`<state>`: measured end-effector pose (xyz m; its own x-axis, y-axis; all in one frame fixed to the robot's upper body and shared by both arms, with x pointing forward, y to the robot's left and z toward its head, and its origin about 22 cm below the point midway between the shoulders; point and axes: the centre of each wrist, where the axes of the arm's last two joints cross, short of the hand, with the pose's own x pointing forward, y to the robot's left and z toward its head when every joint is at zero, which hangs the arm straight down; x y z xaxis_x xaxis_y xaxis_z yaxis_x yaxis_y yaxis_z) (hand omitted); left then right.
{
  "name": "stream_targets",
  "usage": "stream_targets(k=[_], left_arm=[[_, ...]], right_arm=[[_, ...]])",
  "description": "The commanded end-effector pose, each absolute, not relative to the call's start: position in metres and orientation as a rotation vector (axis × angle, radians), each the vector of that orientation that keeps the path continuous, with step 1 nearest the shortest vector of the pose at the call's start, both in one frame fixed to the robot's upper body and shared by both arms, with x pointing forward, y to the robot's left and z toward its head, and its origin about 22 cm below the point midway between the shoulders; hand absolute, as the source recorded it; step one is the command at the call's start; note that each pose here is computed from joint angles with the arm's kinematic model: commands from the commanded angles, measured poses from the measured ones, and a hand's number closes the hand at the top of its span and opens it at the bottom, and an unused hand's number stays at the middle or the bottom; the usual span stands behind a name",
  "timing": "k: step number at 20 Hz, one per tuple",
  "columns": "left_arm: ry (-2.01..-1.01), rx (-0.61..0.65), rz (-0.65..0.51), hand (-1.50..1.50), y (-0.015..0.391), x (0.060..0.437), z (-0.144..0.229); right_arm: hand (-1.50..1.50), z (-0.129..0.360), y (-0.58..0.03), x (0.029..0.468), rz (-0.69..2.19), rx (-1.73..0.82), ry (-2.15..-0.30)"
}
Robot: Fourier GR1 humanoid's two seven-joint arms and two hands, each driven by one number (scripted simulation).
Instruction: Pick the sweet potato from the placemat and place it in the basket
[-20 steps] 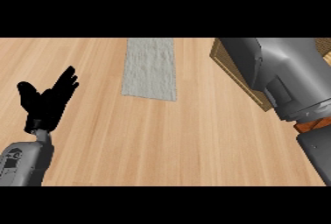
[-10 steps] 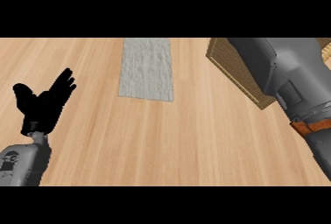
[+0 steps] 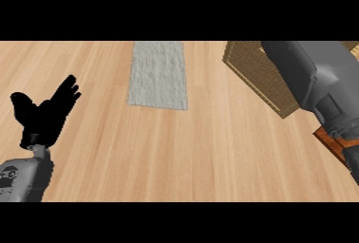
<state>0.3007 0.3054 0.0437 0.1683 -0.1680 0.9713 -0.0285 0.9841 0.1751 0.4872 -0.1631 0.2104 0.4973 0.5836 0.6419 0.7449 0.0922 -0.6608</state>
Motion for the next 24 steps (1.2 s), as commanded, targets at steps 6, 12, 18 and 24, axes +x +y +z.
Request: stream_targets(k=[6,12,18,24], left_arm=[[-1.415,0.179,-0.099,0.00,0.309,0.305,0.048],[-1.398,0.171,-0.083,0.00,0.312,0.298,0.038],[-1.364,0.216,-0.040,0.00,0.328,0.285,0.032],[-1.324,0.253,-0.007,0.00,0.344,0.260,0.014]], right_arm=[[-1.50,0.206,-0.187,0.487,-0.323,-1.526,-1.184],[-1.50,0.225,-0.191,0.487,-0.577,-1.476,-1.283],[-1.50,0.232,-0.212,0.483,-0.858,-1.373,-1.353],[-1.50,0.199,-0.215,0.470,-0.827,-1.301,-1.330]])
